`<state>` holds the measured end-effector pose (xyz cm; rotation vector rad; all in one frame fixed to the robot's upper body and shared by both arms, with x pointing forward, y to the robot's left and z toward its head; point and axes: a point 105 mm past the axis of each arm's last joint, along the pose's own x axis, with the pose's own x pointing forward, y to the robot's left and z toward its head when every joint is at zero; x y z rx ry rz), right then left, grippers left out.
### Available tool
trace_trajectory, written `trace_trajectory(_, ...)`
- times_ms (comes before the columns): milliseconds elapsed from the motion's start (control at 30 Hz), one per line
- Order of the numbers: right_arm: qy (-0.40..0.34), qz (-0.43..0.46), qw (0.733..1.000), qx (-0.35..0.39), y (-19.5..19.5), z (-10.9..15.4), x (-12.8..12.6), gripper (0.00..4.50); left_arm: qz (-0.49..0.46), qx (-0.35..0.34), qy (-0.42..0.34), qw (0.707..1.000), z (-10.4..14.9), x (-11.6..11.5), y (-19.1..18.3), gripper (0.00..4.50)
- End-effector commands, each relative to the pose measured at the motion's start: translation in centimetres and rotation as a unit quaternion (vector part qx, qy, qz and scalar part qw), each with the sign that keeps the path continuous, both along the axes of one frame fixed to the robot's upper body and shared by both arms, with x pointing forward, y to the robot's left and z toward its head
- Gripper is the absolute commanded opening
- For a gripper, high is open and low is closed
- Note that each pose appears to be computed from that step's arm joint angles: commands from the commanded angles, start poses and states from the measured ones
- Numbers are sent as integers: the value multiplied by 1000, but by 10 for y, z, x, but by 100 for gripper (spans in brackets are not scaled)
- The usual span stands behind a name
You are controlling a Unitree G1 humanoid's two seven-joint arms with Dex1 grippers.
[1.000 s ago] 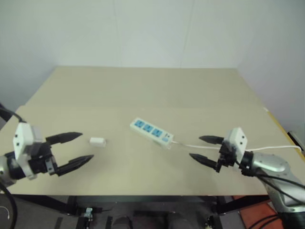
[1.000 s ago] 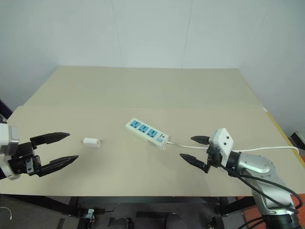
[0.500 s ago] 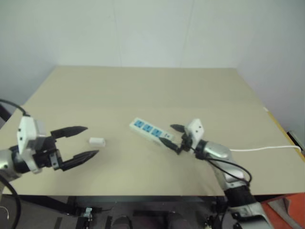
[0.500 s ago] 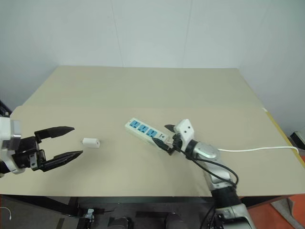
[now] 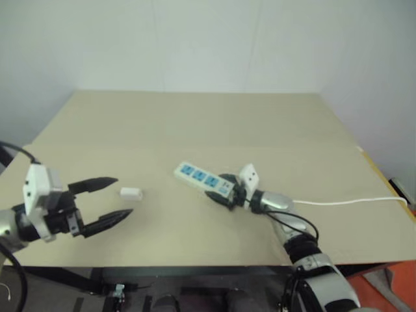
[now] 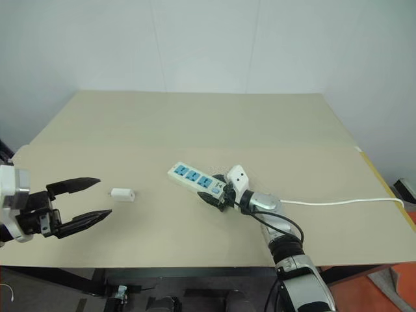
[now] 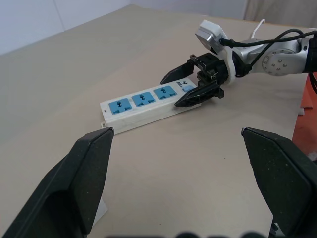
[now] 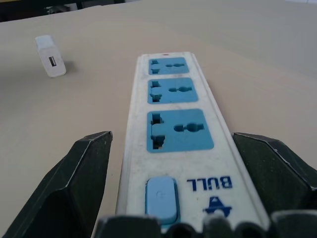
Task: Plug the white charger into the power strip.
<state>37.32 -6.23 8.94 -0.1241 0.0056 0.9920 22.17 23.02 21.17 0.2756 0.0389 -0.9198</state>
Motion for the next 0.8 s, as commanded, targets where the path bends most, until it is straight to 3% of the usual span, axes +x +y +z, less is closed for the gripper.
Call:
trace_trajectory(33, -11, 10, 1000, 0, -2, 1, -4, 447, -9, 7, -31, 999, 11, -5, -2, 450)
trace_trajectory(500, 54, 9, 995, -87, -3, -30, -2, 447, -16, 9, -33, 999, 10, 0, -1, 450)
trace_trajectory(667, 71, 8, 994, -81, 0, -30, 0, 342, -16, 9, -36, 999, 10, 0, -1, 450)
trace_trajectory(800, 64, 21, 996, -60, 3, -24, -3, 342, -17, 9, -39, 999, 11, 0, -2, 450)
